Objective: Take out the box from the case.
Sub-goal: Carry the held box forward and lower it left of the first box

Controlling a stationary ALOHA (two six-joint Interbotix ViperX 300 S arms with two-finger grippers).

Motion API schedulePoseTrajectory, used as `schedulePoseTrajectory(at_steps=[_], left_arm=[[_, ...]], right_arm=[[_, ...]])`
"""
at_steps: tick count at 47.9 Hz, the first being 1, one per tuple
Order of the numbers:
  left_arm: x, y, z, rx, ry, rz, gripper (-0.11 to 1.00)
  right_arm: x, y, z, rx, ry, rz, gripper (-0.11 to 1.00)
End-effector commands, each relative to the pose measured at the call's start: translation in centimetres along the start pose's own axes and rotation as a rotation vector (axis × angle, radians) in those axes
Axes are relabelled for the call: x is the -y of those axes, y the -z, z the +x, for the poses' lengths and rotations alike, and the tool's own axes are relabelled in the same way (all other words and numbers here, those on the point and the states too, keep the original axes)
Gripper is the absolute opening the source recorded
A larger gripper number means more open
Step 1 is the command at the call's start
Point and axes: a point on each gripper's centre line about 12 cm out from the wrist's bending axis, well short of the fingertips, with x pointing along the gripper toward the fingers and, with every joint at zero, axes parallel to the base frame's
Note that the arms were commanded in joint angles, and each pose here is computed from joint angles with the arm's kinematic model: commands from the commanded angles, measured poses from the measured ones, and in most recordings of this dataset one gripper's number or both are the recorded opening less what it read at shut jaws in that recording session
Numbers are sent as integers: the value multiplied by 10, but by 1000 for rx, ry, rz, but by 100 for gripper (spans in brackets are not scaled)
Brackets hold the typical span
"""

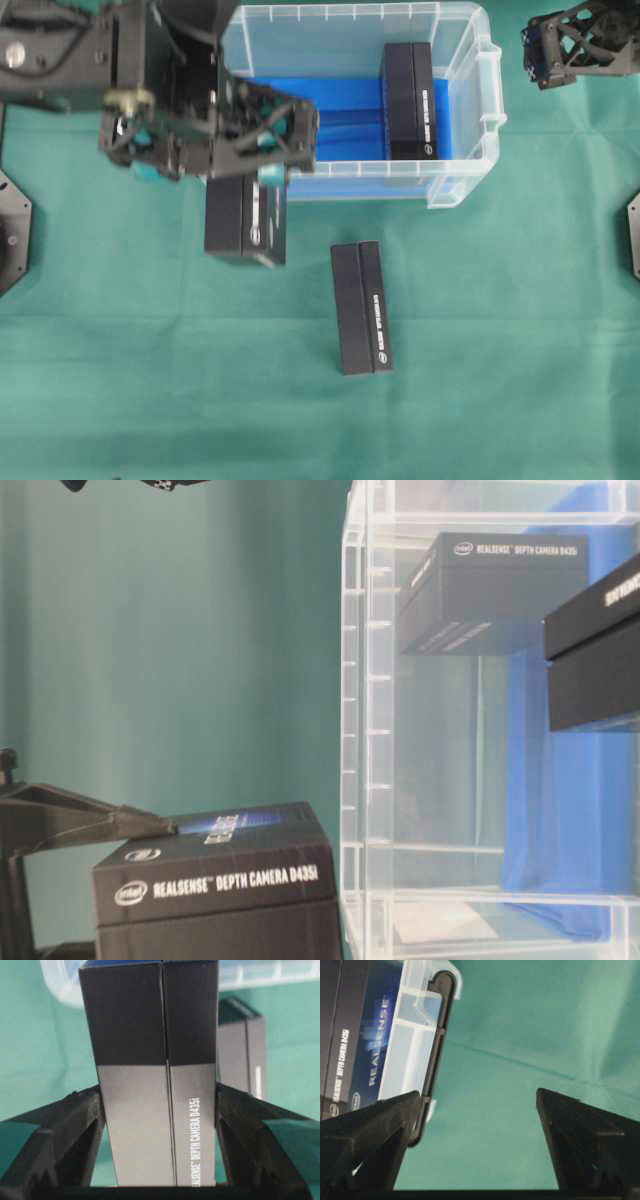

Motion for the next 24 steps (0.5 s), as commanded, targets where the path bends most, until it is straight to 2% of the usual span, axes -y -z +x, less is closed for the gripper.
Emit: schedulePoseTrajectory(at_steps=[1,24], left_arm=[[-3,10,-21,1,63,3,61],[-1,83,-26,-55,82,-43,61]], right_arm=[[-1,-2,-6,14,-22,0,93],[-1,-2,-6,13,-19,-24,93]])
